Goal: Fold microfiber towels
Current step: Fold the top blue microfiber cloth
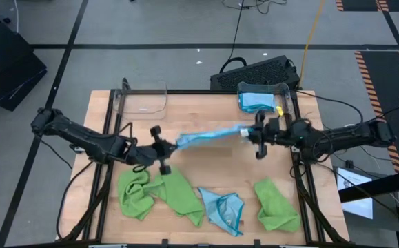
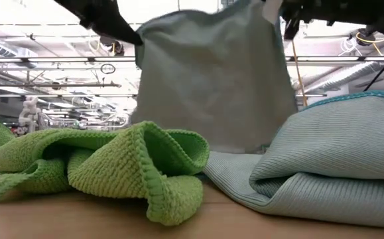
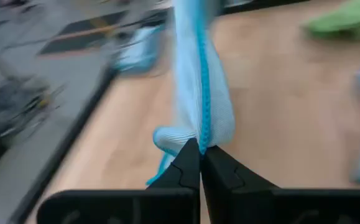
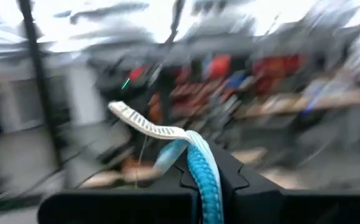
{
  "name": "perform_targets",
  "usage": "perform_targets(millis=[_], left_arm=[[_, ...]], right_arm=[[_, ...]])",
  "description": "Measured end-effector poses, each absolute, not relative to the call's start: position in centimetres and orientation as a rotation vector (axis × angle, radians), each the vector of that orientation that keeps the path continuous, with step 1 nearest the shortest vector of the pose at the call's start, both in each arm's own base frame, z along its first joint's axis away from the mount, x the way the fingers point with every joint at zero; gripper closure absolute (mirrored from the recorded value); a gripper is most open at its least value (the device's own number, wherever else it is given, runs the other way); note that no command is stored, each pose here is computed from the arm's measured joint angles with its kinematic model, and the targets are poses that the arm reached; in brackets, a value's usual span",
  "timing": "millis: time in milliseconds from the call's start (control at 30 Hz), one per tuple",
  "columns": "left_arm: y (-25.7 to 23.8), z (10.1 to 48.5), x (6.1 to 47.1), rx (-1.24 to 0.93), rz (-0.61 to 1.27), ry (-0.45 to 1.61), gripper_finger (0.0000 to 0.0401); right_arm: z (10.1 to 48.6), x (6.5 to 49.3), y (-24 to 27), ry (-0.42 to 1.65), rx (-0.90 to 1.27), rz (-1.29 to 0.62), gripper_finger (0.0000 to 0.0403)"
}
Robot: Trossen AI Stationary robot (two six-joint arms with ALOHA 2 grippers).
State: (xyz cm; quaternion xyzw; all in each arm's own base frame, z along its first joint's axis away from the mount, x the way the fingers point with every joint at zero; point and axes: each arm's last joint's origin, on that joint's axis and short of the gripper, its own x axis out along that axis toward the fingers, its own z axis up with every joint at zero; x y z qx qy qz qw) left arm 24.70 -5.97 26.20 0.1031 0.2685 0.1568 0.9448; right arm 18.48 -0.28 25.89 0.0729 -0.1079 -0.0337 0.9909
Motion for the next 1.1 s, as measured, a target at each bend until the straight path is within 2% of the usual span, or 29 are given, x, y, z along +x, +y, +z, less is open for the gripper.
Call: perform_targets(millis=[133, 400, 633, 767, 933, 1100], left_arm=[[-6.7, 25.5, 24.4, 0.233, 0.300, 0.594, 0.0395], [-6.1, 24.6, 23.2, 0.196, 0.448, 0.690, 0.0394], [-7.0, 24.2, 22.9, 0.115, 0.296, 0.763, 0.0394], [-8.4, 24.0, 22.4, 0.096, 0.147, 0.808, 0.0394], [-10.3, 24.0, 21.7, 0.111, 0.009, 0.821, 0.0394], [-11.5, 23.8, 20.8, 0.168, -0.004, 0.824, 0.0390]], right_arm=[[24.5, 18.7, 0.9, -0.069, 0.280, 0.040, 0.0401], [22.8, 18.5, 3.1, 0.125, 0.332, 0.125, 0.0401], [21.2, 18.1, 3.8, 0.307, 0.410, 0.120, 0.0401], [20.6, 17.7, 4.5, 0.383, 0.465, 0.131, 0.0401], [20.7, 17.4, 5.6, 0.393, 0.487, 0.187, 0.0401], [21.4, 17.7, 6.5, 0.295, 0.468, 0.212, 0.0401]])
